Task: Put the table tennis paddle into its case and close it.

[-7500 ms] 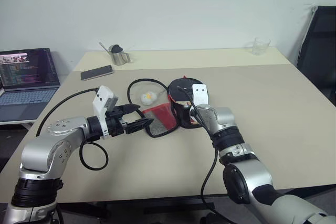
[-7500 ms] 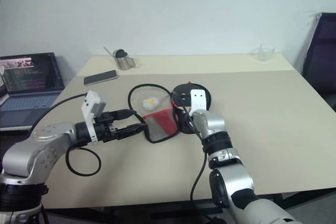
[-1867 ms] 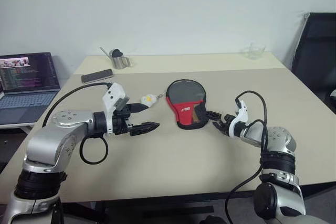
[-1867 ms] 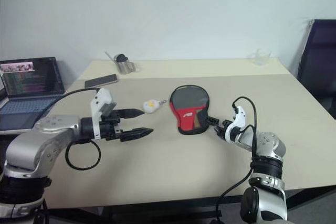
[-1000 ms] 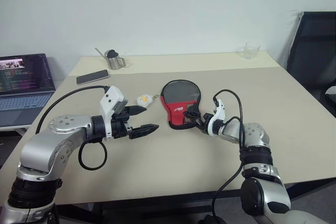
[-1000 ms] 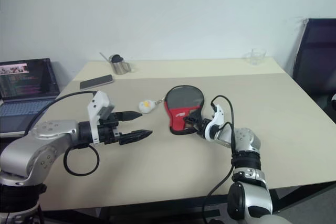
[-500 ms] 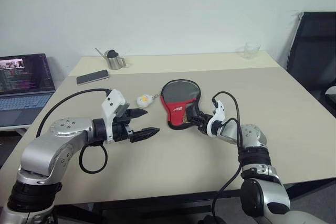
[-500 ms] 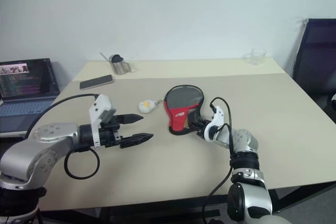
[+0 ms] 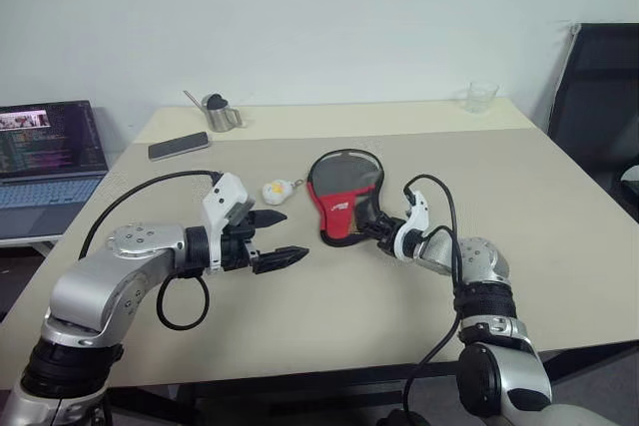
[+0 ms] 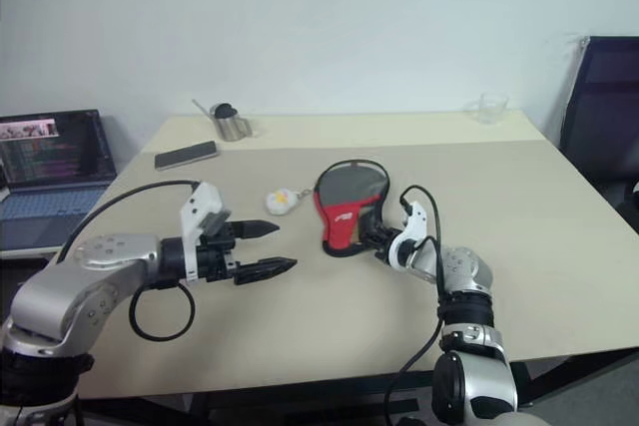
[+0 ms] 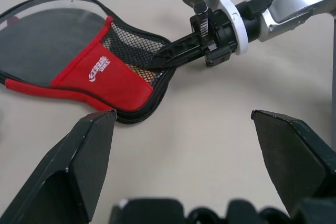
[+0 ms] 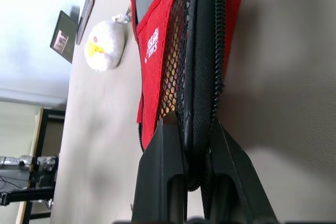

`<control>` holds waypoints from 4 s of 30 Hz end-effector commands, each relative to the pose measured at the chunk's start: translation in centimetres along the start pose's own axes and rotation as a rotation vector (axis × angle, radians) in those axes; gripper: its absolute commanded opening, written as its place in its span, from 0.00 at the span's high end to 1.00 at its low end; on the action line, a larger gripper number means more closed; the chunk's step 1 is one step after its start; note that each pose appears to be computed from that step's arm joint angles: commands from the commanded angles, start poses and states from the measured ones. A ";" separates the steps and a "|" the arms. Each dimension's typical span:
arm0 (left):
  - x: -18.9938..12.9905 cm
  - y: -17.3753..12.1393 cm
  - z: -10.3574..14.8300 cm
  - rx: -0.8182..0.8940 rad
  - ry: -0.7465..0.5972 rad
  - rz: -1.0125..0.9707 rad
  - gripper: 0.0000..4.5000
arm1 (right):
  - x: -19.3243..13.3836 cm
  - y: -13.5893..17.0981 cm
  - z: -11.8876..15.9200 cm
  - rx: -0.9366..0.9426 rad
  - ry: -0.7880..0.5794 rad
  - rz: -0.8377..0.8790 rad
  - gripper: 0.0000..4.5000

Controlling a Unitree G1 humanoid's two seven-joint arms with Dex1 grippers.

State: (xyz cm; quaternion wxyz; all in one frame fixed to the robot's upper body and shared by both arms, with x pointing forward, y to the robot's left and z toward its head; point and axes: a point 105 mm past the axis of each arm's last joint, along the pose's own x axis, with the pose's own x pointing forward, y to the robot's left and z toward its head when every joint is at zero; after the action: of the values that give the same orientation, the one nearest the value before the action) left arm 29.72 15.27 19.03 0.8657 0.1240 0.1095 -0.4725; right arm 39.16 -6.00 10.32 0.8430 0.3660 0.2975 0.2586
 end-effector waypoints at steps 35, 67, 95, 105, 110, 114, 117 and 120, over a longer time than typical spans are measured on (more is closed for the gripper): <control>1.8 -0.2 -0.1 0.027 0.046 -0.169 0.00 | -14.8 -0.7 -13.7 -0.076 0.471 0.185 1.00; 1.7 0.5 -0.1 0.036 0.040 -0.128 0.00 | -16.8 -2.8 -7.4 -0.278 0.369 0.073 0.07; 7.9 9.4 1.6 -0.094 -0.018 0.342 0.00 | -2.4 0.6 -4.4 -0.812 0.062 0.086 0.07; 10.7 11.0 -0.7 -0.178 0.076 0.441 0.00 | -1.9 0.1 -7.2 -0.789 0.214 0.096 0.07; 11.0 11.7 -1.7 -0.164 0.113 0.514 0.00 | -2.0 -0.3 -6.9 -0.790 0.213 0.084 0.07; 11.4 11.6 -2.3 -0.112 0.142 0.525 0.00 | -1.9 -0.2 -6.9 -0.785 0.210 0.084 0.07; 12.3 10.8 -2.6 -0.117 0.147 0.494 0.00 | -1.8 -0.2 -7.0 -0.781 0.208 0.080 0.07; 12.7 10.8 -2.9 -0.093 0.162 0.506 0.00 | -1.8 -0.1 -6.8 -0.779 0.203 0.078 0.07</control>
State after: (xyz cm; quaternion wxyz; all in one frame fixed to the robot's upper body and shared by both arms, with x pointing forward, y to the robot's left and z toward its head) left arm 45.05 12.05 13.09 0.9493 0.1260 0.1776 -0.2266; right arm 33.91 -3.73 9.46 0.8840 -0.0051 0.1929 0.4258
